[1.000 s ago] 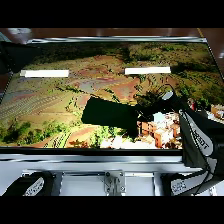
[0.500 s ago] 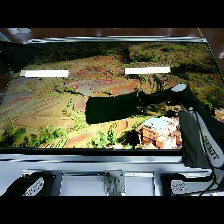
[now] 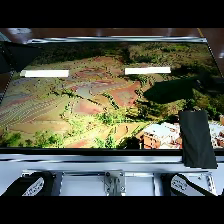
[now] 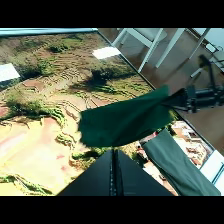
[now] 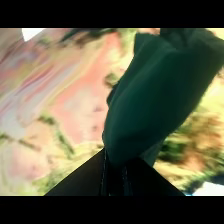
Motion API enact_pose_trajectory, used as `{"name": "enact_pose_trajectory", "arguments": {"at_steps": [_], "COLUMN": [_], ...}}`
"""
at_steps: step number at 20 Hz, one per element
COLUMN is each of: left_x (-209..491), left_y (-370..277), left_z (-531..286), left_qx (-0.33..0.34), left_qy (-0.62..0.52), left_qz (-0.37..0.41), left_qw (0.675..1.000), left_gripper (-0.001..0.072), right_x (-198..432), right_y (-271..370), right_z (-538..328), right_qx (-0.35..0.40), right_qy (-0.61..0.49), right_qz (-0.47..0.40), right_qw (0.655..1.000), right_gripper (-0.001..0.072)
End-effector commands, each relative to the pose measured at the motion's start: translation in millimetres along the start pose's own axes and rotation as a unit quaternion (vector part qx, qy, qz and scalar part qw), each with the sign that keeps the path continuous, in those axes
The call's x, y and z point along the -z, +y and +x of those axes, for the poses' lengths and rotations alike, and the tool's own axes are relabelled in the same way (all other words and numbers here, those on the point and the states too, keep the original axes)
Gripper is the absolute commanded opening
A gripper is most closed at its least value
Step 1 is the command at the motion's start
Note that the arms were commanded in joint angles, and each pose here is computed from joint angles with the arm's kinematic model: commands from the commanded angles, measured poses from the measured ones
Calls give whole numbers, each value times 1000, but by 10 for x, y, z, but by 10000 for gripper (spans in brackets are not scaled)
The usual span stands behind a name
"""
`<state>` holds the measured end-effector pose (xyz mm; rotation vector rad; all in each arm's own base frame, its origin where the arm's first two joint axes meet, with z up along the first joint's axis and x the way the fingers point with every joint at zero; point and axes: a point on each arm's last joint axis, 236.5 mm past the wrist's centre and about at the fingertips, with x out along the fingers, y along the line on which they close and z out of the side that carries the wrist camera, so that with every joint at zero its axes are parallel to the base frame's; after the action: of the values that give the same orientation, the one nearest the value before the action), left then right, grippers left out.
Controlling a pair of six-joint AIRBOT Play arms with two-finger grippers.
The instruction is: Fold the shirts.
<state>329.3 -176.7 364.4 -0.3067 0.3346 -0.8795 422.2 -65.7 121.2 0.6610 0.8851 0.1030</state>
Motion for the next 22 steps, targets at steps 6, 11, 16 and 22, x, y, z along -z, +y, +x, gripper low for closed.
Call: {"name": "enact_pose_trajectory", "arguments": {"at_steps": [6,11,16,22], "left_x": [41,41,50,134], "left_y": [-19,-19,-27,-76], "left_z": [2,2,0,-5], "left_qx": [5,5,6,16], "left_qy": [9,9,10,28], "left_qz": [0,0,0,0], "left_qw": [1000,1000,1000,999], "left_gripper": [32,32,32,32], "right_x": [351,798,1452,1803], "right_y": [-1290,-1411,-1640,-1748], "right_z": [-1066,-1212,-1667,-1916], "right_qx": [178,219,327,393], "right_qy": [12,95,216,238], "right_qz": [151,184,237,269], "right_qw": [972,953,889,846], "right_gripper": [64,64,64,63]}}
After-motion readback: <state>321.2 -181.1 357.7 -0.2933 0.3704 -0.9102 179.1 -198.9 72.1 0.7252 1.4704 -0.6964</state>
